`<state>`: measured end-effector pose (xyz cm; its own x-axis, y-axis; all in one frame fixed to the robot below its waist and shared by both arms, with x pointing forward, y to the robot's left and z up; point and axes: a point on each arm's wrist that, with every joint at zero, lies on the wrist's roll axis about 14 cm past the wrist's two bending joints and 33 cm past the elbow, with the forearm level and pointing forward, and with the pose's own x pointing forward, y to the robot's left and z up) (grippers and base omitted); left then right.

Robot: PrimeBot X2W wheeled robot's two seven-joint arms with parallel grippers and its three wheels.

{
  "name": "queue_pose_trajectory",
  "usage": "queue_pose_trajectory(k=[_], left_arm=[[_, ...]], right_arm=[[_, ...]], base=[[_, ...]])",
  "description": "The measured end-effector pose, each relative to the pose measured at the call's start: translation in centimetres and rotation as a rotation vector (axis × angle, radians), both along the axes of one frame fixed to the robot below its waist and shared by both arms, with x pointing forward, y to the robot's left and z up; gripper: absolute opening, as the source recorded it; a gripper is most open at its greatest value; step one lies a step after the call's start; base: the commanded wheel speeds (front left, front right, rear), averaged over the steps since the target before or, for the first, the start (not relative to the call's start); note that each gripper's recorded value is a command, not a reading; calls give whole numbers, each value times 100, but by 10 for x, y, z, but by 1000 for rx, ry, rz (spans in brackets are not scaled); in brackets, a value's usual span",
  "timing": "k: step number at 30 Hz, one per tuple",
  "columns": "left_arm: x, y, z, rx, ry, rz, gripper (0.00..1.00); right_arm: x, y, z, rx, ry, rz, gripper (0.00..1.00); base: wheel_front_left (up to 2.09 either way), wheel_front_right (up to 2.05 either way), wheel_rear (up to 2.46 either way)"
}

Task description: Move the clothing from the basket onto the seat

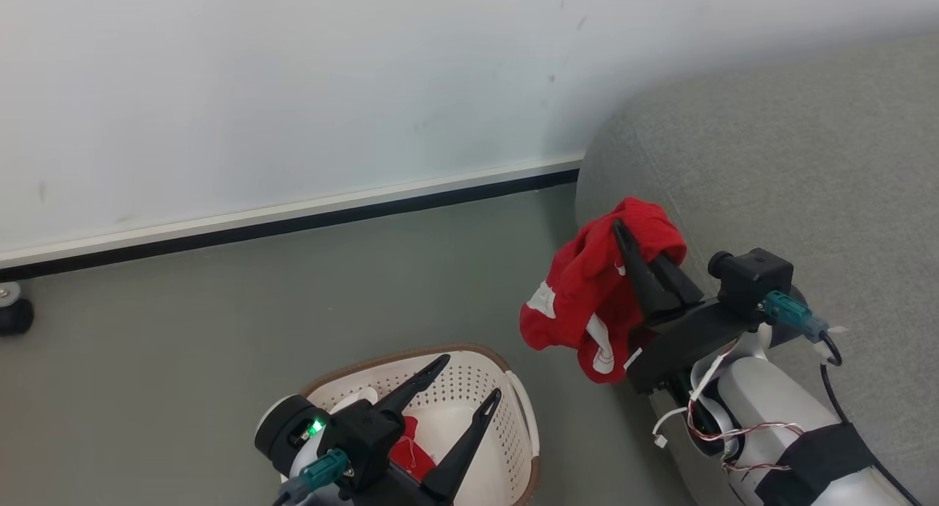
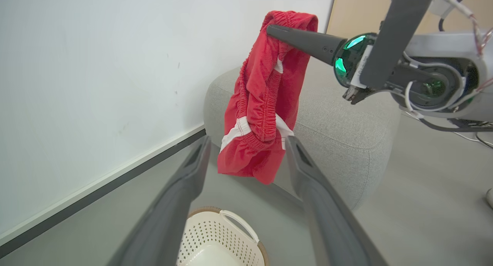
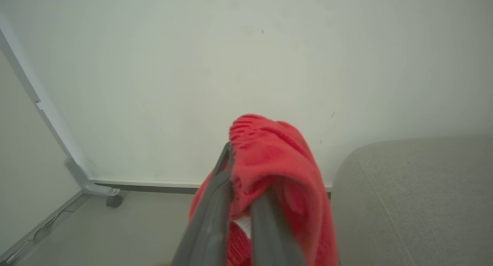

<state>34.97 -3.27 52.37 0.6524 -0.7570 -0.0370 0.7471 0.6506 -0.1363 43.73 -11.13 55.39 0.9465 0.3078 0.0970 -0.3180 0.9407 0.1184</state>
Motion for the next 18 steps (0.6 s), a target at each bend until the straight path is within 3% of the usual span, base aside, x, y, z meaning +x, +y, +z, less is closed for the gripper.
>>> queue_pose_trajectory(k=[18], left_arm=[[4,-44,-19,16,46,-171,100]], right_arm=[[-8,-101,-18,-2,44,-283,0]], base=[[0,0,0]])
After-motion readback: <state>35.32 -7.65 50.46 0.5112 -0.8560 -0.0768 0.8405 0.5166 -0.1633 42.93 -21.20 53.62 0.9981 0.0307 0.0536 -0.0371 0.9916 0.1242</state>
